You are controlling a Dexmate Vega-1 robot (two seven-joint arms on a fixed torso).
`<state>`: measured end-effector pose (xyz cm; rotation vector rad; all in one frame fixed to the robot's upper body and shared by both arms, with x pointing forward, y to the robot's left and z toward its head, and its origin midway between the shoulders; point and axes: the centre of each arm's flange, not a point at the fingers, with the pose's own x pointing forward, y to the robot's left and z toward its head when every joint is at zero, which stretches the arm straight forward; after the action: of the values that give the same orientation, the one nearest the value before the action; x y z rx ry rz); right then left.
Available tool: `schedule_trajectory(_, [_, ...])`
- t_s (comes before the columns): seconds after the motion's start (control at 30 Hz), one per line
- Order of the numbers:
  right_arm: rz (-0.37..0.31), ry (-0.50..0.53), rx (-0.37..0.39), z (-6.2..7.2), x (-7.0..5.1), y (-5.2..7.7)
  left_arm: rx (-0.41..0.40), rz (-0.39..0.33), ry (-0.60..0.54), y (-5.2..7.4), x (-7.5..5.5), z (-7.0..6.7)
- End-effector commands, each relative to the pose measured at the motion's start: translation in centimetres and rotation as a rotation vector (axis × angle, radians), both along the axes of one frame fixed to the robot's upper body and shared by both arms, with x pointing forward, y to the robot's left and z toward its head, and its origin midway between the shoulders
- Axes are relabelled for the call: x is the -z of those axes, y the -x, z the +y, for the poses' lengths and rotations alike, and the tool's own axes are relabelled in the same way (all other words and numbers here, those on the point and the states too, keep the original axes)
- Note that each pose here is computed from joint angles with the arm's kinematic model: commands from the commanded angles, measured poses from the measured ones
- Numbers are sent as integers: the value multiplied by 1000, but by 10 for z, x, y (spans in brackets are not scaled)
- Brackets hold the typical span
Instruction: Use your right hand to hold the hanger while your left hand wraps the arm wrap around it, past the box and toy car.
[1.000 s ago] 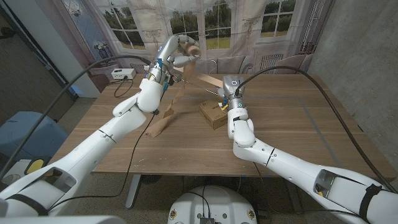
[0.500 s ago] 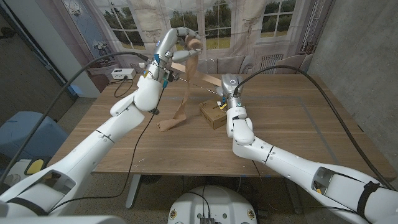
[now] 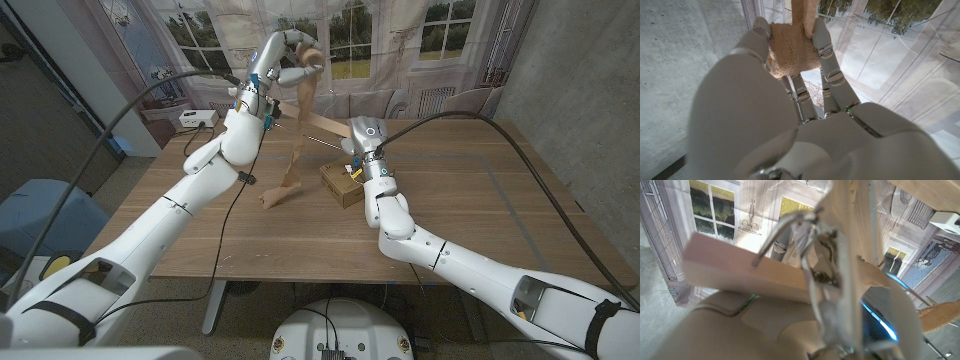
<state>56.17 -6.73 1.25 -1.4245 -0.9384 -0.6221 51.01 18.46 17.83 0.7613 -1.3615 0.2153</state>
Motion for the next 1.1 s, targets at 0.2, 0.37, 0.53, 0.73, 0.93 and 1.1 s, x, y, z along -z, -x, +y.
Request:
schedule_trajectory(0.2, [-132,75,-122,13,6,25,-60,-29,29,-6,-28,-5])
schedule_trajectory(0.37, [-146,95,-146,19,9,27,-84,-34,39,-9,-40,-6])
schedule_trajectory(0.53, [-143,109,-156,22,11,26,-106,-44,39,-9,-51,-8])
schedule_trajectory(0.73, [-134,120,-160,24,13,22,-120,-62,27,-7,-61,-14])
schedule_trajectory(0.93, [-124,121,-174,26,15,19,-158,-99,15,-1,-76,-23])
schedule_trajectory(1.1, [-127,120,-179,26,16,18,-187,-125,10,2,-84,-29])
